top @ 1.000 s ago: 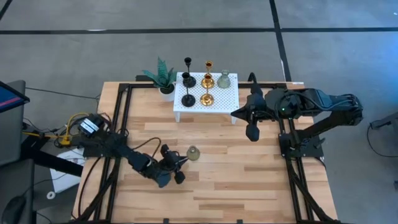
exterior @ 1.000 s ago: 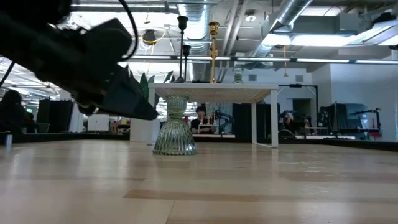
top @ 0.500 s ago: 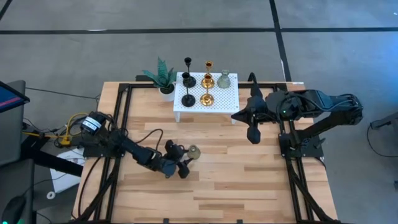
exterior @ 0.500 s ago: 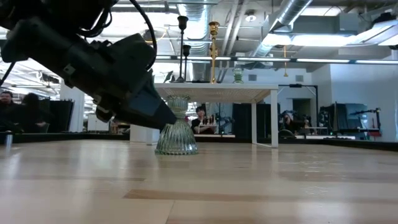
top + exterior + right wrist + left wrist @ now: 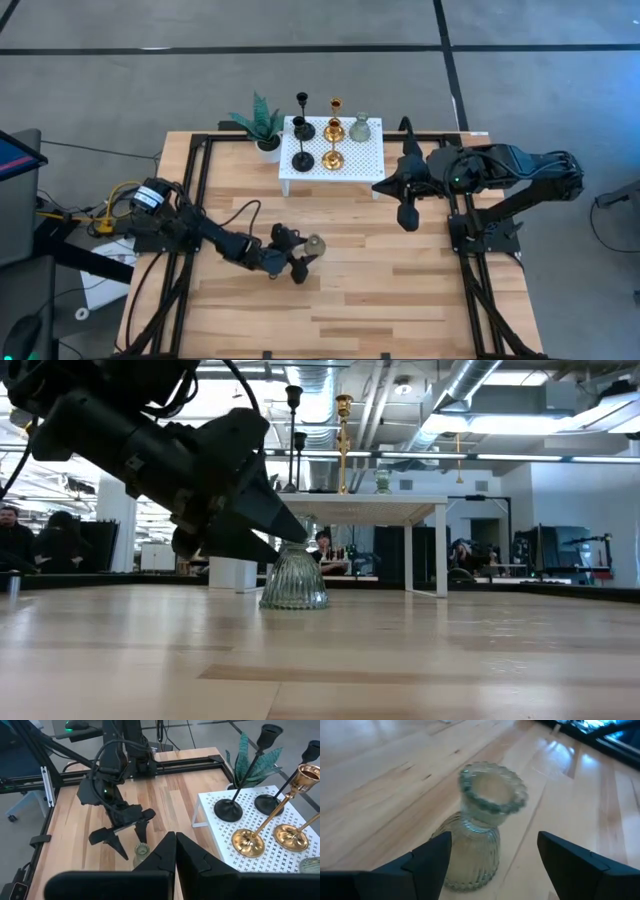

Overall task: Pick & Place candle stick holders
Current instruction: Align the green glass candle holder on the shelf with the other green glass candle holder

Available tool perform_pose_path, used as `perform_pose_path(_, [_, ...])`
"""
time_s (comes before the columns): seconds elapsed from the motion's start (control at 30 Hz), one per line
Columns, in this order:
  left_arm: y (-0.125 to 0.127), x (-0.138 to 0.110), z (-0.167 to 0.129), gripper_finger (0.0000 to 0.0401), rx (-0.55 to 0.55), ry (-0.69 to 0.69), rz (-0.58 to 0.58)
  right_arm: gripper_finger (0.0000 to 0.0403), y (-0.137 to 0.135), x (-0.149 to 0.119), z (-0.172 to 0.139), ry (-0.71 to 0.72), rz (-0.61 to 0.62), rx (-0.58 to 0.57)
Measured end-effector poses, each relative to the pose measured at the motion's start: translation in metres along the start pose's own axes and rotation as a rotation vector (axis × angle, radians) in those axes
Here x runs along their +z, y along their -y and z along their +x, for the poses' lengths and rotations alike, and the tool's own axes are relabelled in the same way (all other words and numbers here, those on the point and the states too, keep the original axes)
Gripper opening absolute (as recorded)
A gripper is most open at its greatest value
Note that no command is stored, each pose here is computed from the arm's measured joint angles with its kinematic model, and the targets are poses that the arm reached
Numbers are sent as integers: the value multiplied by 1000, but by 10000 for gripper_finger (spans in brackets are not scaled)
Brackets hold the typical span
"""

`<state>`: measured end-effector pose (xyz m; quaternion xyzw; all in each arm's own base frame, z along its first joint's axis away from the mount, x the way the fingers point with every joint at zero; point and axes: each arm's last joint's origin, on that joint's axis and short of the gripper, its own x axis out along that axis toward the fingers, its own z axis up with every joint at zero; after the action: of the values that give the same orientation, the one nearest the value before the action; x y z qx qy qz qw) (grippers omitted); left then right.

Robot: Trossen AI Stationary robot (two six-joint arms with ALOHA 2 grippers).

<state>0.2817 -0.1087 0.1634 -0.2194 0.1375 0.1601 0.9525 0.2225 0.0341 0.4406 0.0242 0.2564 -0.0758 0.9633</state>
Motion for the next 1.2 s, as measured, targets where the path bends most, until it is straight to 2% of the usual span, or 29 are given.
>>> perform_pose_path(0.2, [4, -1, -2, 296, -16, 8, 153, 0, 0, -1, 0, -8, -2, 0])
perform_pose_path(0.37, [0, 3, 0, 296, 43, 48, 231, 0, 0, -1, 0, -6, -2, 2])
perform_pose_path(0.6, [-7, 13, 7, 296, 65, 94, 192, 0, 0, -1, 0, -6, -2, 2])
perform_pose_path(1.0, [-10, 17, 11, 295, 31, 86, 174, 0, 0, -1, 0, -6, -2, 2])
perform_pose_path(1.1, [-10, 17, 11, 277, 32, 86, 173, 0, 0, -1, 0, -6, -2, 2])
perform_pose_path(1.2, [-9, 17, 11, 243, 31, 86, 172, 0, 0, -1, 0, -6, -2, 2])
